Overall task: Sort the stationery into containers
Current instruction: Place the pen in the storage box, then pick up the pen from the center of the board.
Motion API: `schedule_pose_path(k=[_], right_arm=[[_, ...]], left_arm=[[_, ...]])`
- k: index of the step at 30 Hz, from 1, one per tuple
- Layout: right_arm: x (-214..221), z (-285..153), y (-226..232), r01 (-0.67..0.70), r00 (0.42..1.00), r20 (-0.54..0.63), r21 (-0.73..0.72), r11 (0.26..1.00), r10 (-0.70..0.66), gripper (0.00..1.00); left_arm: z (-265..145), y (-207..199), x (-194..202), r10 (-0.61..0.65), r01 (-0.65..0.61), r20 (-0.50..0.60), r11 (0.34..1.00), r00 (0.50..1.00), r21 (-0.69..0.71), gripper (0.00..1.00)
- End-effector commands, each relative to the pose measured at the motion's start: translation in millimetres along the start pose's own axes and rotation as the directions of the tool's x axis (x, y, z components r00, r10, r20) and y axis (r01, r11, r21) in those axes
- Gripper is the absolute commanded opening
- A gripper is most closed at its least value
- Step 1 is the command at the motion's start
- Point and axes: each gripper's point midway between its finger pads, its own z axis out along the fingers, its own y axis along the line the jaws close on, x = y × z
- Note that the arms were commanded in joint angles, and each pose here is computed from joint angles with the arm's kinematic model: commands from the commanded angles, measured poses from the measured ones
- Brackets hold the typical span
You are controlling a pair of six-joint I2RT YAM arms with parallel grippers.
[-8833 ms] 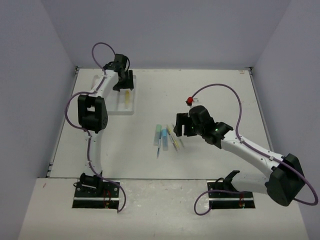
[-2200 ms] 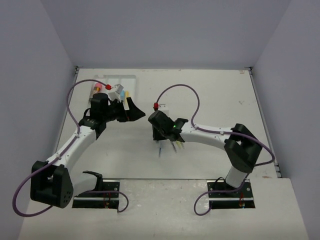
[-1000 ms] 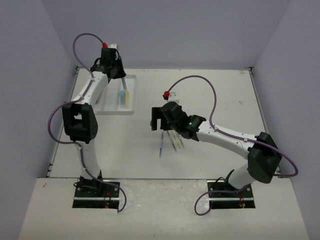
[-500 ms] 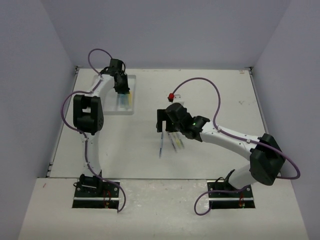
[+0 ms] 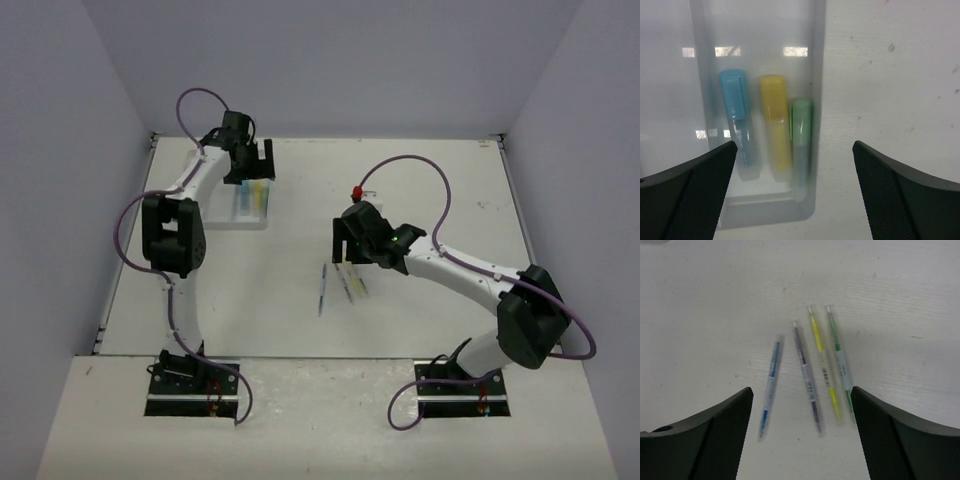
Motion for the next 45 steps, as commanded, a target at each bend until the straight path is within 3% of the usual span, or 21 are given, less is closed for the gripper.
schedule_pose_path(k=[1, 4, 7, 10, 18, 23, 30, 32, 34, 36, 38, 40, 42, 43, 44, 45], right_arm=[[11, 4, -24, 0.024, 0.997, -0.07, 0.126, 0.992, -0.015, 0.76], [20, 12, -36, 0.06, 0.993, -0.112, 0.189, 0.98, -0.04, 0.64], [33, 24, -49, 0.117, 0.984, -0.159, 0.241, 0.963, -0.079, 0.56], [36, 33, -57, 0.179, 0.975, -0.18, 0.271, 0.946, -0.132, 0.52], [31, 54, -59, 0.209, 0.966, -0.202, 0.234, 0.949, -0.163, 0.43], [48, 69, -59, 0.226, 0.95, -0.264, 0.219, 0.949, -0.165, 0.37], [65, 76, -70, 0.209, 0.943, -0.307, 0.25, 0.945, -0.128, 0.37], [65, 77, -76, 0.198, 0.945, -0.309, 0.267, 0.943, -0.111, 0.31], [65, 78, -82, 0.189, 0.946, -0.308, 0.282, 0.941, -0.098, 0.08], [62, 76, -88, 0.177, 0.953, -0.292, 0.307, 0.935, -0.084, 0.0], [53, 69, -92, 0.152, 0.964, -0.256, 0.332, 0.931, -0.066, 0.0], [38, 54, -93, 0.111, 0.98, -0.196, 0.359, 0.927, -0.041, 0.0], [14, 28, -86, 0.037, 0.996, -0.085, 0.337, 0.941, -0.008, 0.0], [6, 20, -78, 0.024, 0.999, -0.045, 0.29, 0.957, -0.011, 0.0], [-2, 11, -65, 0.017, 1.0, -0.004, 0.207, 0.978, -0.016, 0.0], [-9, -4, -32, 0.024, 0.999, 0.047, -0.018, 1.0, -0.023, 0.0]], left_arm=[[-114, -21, -55, -0.011, -0.001, 0.24, 0.999, 0.971, 0.05, 1.0], [-167, -25, -56, -0.05, 0.018, 0.344, 0.995, 0.938, 0.094, 1.0], [-215, -29, -29, -0.054, -0.01, 0.425, 0.989, 0.903, 0.148, 1.0], [-233, -30, -2, -0.034, -0.049, 0.447, 0.984, 0.894, 0.173, 1.0], [-226, -25, 64, 0.041, -0.121, 0.391, 0.975, 0.919, 0.184, 1.0], [-221, -29, 76, 0.06, -0.138, 0.374, 0.973, 0.925, 0.187, 1.0], [-219, -36, 77, 0.058, -0.144, 0.372, 0.968, 0.927, 0.208, 1.0], [-218, -37, 78, 0.056, -0.143, 0.368, 0.967, 0.928, 0.212, 1.0], [-217, -42, 80, 0.052, -0.145, 0.365, 0.962, 0.929, 0.233, 1.0], [-217, -53, 83, 0.046, -0.157, 0.362, 0.946, 0.931, 0.283, 1.0], [-218, -75, 85, 0.028, -0.179, 0.37, 0.907, 0.929, 0.382, 1.0], [-222, -106, 91, 0.005, -0.215, 0.372, 0.823, 0.928, 0.526, 1.0], [-225, -137, 119, 0.012, -0.22, 0.287, 0.676, 0.958, 0.704, 1.0], [-239, -157, 114, 0.003, -0.283, 0.345, 0.581, 0.938, 0.763, 1.0], [-252, -173, 116, -0.02, -0.305, 0.359, 0.488, 0.933, 0.818, 1.0], [-265, -190, 127, -0.021, -0.308, 0.34, 0.372, 0.94, 0.875, 1.0]])
